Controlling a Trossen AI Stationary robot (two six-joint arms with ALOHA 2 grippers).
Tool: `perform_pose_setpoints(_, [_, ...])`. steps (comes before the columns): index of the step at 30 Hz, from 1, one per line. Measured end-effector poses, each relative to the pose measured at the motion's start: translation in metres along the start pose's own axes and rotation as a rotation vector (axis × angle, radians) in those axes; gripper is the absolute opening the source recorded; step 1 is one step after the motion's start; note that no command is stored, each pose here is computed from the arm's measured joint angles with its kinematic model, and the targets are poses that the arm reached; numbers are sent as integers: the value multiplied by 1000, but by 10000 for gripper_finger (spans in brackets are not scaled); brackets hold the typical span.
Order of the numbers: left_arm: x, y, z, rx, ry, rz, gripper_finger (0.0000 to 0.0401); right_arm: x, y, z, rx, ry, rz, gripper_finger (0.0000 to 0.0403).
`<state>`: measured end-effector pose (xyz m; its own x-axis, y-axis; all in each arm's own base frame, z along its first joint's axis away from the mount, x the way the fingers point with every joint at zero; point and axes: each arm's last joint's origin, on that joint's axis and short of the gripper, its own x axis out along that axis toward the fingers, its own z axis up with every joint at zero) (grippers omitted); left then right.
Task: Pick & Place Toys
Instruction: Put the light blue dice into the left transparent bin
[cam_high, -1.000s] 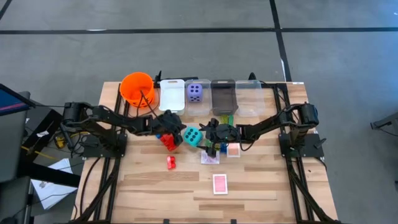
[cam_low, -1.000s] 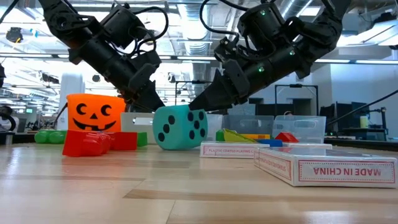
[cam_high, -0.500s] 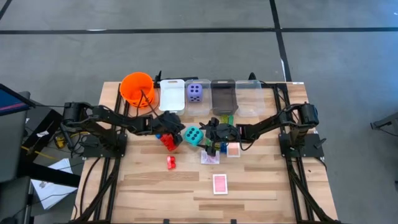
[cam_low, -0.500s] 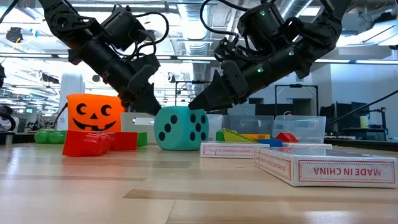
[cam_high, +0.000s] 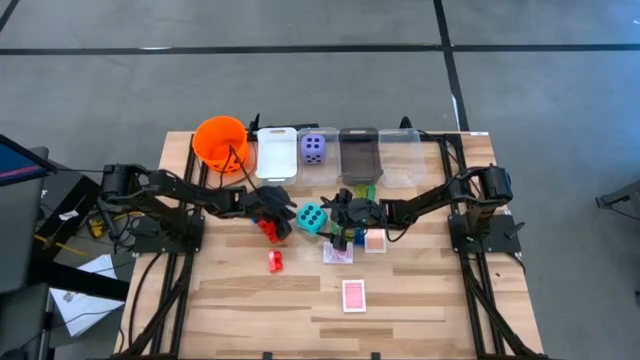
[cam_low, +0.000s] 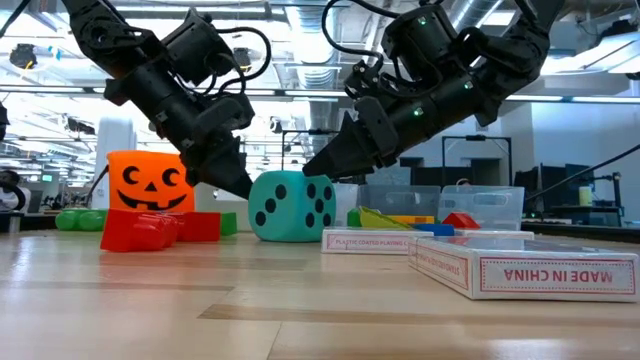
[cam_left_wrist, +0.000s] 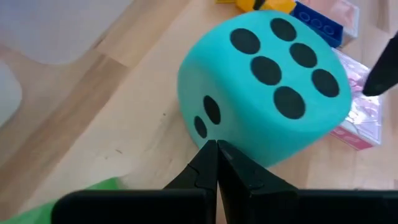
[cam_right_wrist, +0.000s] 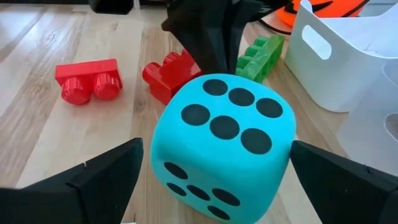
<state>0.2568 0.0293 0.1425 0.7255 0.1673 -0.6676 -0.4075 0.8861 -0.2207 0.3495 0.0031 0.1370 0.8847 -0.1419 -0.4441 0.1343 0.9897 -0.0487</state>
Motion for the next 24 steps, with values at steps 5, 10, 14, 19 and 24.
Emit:
perform_pose_setpoints(5, [-1, -5, -2, -40, 8, -19, 0, 0, 0, 0, 5, 0, 0, 400])
perform_pose_setpoints(10, [-1, -10, -4, -66, 14, -32, 0, 0, 0, 0, 44, 0, 0, 400])
perform_pose_setpoints(14, [-1, -13, -5, -87, 9, -43, 0, 0, 0, 0, 53, -1, 0, 400])
perform_pose_setpoints(19, [-2, -19, -1, -86, -43, -82, 0, 0, 0, 0, 52, 2, 0, 400])
perform_pose_setpoints(24, [-3, -25, 3, -82, -94, -121, 0, 0, -1, -2, 49, 19, -31, 400])
